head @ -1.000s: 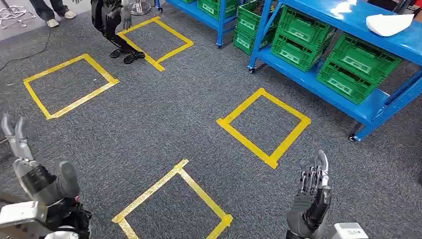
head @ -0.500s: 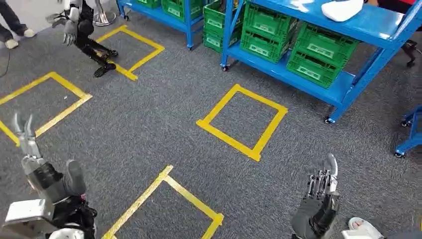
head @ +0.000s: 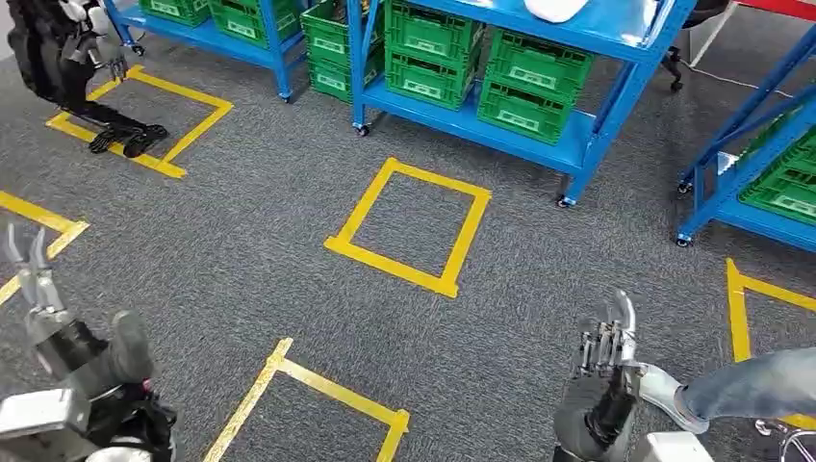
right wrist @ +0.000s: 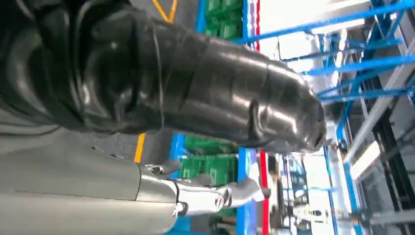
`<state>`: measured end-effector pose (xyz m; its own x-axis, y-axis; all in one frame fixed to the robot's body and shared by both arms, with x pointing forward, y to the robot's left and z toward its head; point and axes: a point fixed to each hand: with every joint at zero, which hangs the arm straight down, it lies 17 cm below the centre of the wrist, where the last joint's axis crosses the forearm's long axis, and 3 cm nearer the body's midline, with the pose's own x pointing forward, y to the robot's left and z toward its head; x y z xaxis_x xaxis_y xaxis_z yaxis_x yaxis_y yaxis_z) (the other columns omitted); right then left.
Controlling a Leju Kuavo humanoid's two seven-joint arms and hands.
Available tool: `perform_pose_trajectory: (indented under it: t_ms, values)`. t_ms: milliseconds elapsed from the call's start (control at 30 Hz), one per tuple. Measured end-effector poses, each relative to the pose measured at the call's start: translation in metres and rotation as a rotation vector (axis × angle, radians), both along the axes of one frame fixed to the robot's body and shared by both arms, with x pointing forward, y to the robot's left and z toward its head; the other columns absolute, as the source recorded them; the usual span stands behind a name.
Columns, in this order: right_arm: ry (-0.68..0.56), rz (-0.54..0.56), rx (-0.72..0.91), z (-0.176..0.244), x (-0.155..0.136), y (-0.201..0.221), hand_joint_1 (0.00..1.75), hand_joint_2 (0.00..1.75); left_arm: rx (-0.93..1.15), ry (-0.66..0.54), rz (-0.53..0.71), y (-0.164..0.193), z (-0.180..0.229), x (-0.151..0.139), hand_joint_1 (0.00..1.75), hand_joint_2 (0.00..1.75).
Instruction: Take the parts from the cabinet and place them on the table.
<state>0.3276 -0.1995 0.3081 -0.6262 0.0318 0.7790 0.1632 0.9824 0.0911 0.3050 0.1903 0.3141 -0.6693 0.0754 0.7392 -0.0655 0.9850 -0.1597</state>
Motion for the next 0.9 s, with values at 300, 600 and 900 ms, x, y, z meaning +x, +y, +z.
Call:
perform_pose_trajectory:
  t_ms: [300, 600, 900]
  values:
    - [0.018, -0.002, 0.002, -0.006, 0.0, 0.001, 0.0, 0.0, -0.015, -0.04, -0.046, -0.004, 0.003, -0.009, 0.0, 0.0]
    - [0.019, -0.004, 0.015, -0.006, 0.0, 0.002, 0.0, 0.0, -0.014, -0.042, -0.048, -0.003, 0.003, -0.011, 0.0, 0.0]
    - [0.024, -0.004, 0.016, -0.007, 0.001, 0.003, 0.0, 0.0, -0.012, -0.039, -0.049, -0.002, 0.002, -0.014, 0.0, 0.0]
